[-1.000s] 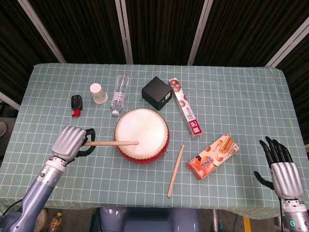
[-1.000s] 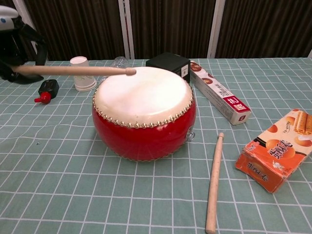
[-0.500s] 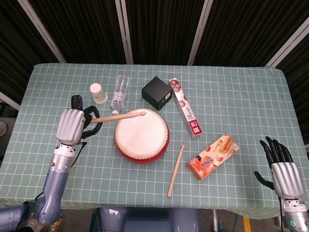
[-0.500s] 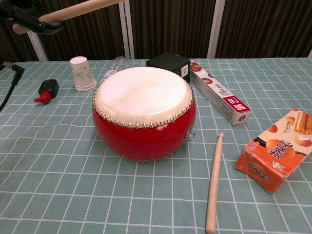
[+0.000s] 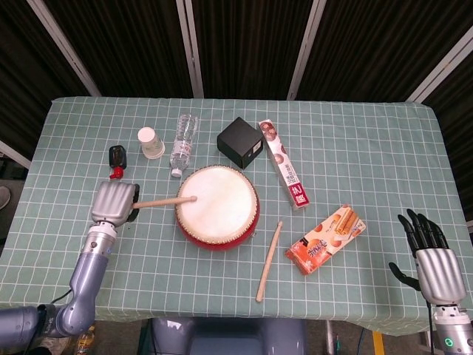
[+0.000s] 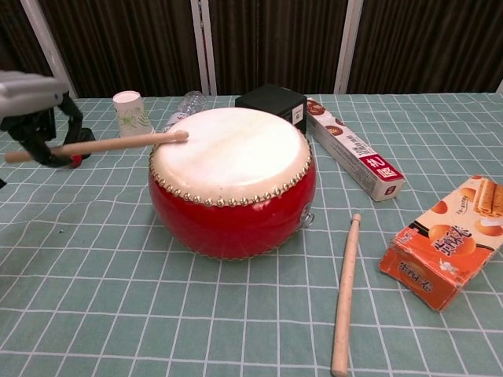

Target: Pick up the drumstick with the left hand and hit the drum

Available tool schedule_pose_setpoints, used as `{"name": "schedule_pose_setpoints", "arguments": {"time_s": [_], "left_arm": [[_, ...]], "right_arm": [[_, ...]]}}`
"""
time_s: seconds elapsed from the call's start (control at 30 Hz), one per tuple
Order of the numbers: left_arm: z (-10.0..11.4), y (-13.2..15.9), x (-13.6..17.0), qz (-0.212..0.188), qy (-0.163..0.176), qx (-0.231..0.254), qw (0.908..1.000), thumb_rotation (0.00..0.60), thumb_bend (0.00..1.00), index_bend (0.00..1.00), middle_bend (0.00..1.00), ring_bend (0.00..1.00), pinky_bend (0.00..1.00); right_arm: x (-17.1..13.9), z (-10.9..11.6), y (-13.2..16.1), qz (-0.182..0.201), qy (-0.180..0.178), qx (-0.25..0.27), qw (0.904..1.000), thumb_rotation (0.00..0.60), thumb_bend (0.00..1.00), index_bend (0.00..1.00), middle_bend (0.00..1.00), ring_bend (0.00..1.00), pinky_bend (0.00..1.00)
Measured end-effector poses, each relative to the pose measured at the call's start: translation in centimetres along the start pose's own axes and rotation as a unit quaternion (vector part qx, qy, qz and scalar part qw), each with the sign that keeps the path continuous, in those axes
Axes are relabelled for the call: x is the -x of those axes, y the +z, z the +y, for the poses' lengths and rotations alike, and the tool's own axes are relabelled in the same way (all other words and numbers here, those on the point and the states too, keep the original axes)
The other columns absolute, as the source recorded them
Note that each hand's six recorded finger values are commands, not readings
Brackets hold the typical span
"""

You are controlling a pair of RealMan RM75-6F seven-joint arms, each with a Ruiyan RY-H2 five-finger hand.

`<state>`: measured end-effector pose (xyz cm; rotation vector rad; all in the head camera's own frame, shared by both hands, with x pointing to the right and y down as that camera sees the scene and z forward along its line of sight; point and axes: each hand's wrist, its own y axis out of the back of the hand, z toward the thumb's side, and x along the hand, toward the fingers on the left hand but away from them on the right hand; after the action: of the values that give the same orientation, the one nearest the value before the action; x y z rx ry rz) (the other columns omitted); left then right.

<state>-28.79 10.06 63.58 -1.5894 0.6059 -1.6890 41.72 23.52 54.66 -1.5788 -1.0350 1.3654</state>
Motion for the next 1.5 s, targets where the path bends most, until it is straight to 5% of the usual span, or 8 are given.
{"name": "schedule_pose_setpoints", "arguments": {"time_s": [0.23,0.47,0.7,0.8,0.9,1.03,1.3,1.5], "left_arm": [[-3.0,-2.2,0.4,0.061,-0.083,0.040,0.9939,0.600,0.43,0.78,1.00,1.00,1.00],[1.6,-1.3,0.1,0.021,0.052,0.131,0.9898,0.600,0.43,0.78,1.00,1.00,1.00],[10.7,2.3,3.7,-0.141,0.281,0.231,0.9206,0.600,0.43,0.78,1.00,1.00,1.00],[12.7,2.9,5.3,-0.187,0.326,0.272,0.8858,0.600,0.43,0.78,1.00,1.00,1.00],[13.5,3.0,5.6,-0.195,0.340,0.283,0.8751,0.600,0.43,0.78,1.00,1.00,1.00],[12.8,3.1,4.5,-0.172,0.322,0.255,0.8954,0.600,0.43,0.78,1.00,1.00,1.00],[8.0,4.0,1.0,-0.106,0.184,0.105,0.9717,0.600,0.42,0.78,1.00,1.00,1.00],[3.9,4.3,-0.2,-0.085,0.061,-0.033,0.9940,0.600,0.42,0.78,1.00,1.00,1.00]], "right_arm": [[0.0,0.0,0.1,0.000,0.000,-0.003,1.0000,0.600,0.25,0.00,0.00,0.00,0.12],[0.0,-0.1,0.1,0.000,0.000,-0.004,1.0000,0.600,0.25,0.00,0.00,0.00,0.12],[0.0,-0.1,0.0,-0.001,0.000,-0.003,1.0000,0.600,0.25,0.00,0.00,0.00,0.12],[0.0,-0.1,0.0,0.000,0.001,-0.004,1.0000,0.600,0.25,0.00,0.00,0.00,0.12],[0.0,-0.1,0.1,0.001,0.000,-0.005,1.0000,0.600,0.25,0.00,0.00,0.00,0.12],[0.0,-0.2,0.1,0.001,0.001,-0.006,1.0000,0.600,0.25,0.00,0.00,0.00,0.12],[0.0,-0.1,0.0,0.000,0.001,-0.004,1.0000,0.600,0.25,0.00,0.00,0.00,0.12],[0.0,0.0,0.0,0.001,0.000,-0.003,1.0000,0.600,0.25,0.00,0.00,0.00,0.12]]}}
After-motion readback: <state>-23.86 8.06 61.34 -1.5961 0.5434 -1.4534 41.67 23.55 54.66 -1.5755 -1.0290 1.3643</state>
